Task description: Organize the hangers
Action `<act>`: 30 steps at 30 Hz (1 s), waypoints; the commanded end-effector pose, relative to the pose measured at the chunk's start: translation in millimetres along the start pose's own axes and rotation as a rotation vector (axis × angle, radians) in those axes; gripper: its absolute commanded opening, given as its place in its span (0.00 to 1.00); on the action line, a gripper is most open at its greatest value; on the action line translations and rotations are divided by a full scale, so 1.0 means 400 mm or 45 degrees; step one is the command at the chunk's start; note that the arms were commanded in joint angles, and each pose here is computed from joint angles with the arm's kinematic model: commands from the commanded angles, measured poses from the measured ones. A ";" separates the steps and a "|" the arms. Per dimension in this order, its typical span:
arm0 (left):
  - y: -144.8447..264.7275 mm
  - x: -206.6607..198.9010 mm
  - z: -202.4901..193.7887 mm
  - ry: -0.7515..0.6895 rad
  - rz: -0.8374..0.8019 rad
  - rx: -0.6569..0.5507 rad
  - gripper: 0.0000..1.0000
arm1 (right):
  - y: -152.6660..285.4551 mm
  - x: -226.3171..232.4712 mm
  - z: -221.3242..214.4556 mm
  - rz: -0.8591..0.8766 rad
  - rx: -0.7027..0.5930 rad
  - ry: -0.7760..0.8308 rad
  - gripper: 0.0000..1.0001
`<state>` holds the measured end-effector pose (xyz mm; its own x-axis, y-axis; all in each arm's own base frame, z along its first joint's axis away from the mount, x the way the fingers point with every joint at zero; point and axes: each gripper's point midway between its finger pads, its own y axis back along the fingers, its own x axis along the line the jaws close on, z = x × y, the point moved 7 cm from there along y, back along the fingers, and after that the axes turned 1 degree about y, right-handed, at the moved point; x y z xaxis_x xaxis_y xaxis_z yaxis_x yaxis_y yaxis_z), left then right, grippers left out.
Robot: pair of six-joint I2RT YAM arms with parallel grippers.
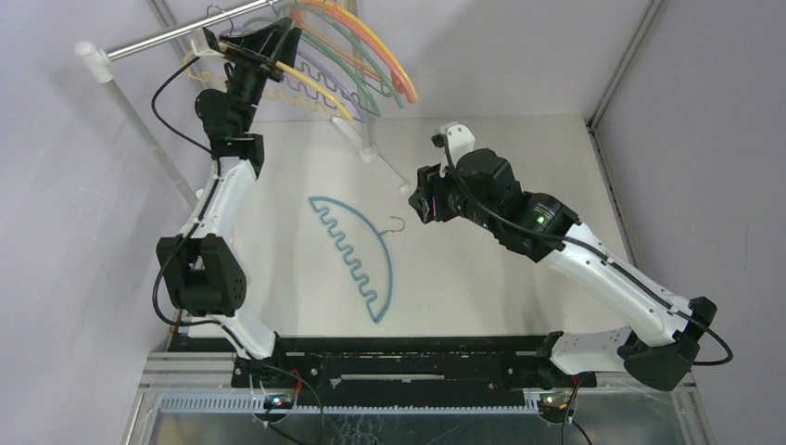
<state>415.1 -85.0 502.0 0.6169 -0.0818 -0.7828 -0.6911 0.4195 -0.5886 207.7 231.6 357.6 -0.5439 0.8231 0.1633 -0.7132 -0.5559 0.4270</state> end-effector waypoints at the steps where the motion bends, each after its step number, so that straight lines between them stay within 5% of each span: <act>1: 0.014 -0.108 0.009 -0.006 -0.185 -0.073 0.52 | -0.001 0.003 0.011 0.022 -0.026 0.006 0.60; 30: -0.010 -0.031 0.074 0.311 -0.252 -0.223 0.51 | -0.014 0.003 0.003 0.029 -0.002 0.022 0.60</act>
<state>429.5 -68.2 501.4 0.5973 -0.3299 -0.7310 -0.6876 0.2584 -0.6785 207.6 235.5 350.7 -0.5609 0.8109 0.1666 -0.6896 -0.5690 0.4479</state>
